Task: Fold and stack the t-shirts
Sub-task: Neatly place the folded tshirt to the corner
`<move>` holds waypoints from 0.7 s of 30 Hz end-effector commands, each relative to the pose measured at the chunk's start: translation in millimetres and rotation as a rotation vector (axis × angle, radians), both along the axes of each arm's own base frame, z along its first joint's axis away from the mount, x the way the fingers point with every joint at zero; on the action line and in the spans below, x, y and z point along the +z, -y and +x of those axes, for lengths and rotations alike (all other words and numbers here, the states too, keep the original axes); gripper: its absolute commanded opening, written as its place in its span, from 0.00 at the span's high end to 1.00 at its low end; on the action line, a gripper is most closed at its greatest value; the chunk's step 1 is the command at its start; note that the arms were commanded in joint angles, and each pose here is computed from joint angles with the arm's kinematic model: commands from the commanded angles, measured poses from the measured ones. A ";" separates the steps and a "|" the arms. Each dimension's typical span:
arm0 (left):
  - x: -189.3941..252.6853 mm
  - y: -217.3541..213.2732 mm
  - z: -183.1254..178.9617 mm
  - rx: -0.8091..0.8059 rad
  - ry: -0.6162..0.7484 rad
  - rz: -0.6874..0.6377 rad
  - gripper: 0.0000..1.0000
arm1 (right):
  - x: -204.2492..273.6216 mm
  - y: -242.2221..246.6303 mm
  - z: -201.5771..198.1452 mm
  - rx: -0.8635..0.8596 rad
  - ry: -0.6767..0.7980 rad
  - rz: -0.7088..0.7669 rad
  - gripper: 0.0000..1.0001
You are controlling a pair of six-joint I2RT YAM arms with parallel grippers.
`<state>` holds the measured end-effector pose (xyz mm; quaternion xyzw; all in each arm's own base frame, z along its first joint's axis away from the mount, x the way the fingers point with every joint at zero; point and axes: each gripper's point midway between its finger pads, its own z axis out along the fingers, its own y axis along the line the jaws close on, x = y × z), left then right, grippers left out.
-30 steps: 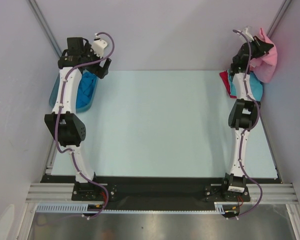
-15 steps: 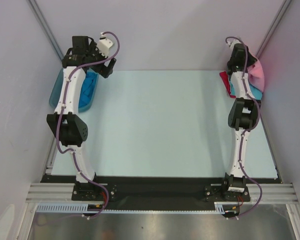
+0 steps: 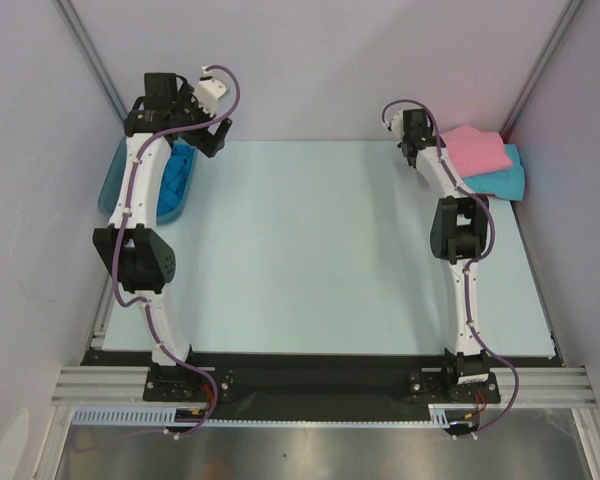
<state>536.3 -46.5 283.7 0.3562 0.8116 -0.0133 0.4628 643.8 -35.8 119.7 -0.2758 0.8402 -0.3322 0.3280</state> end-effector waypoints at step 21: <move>13.4 -8.2 -7.6 -0.005 0.041 0.013 0.00 | 19.7 81.4 -54.4 -0.131 -0.108 -0.012 1.00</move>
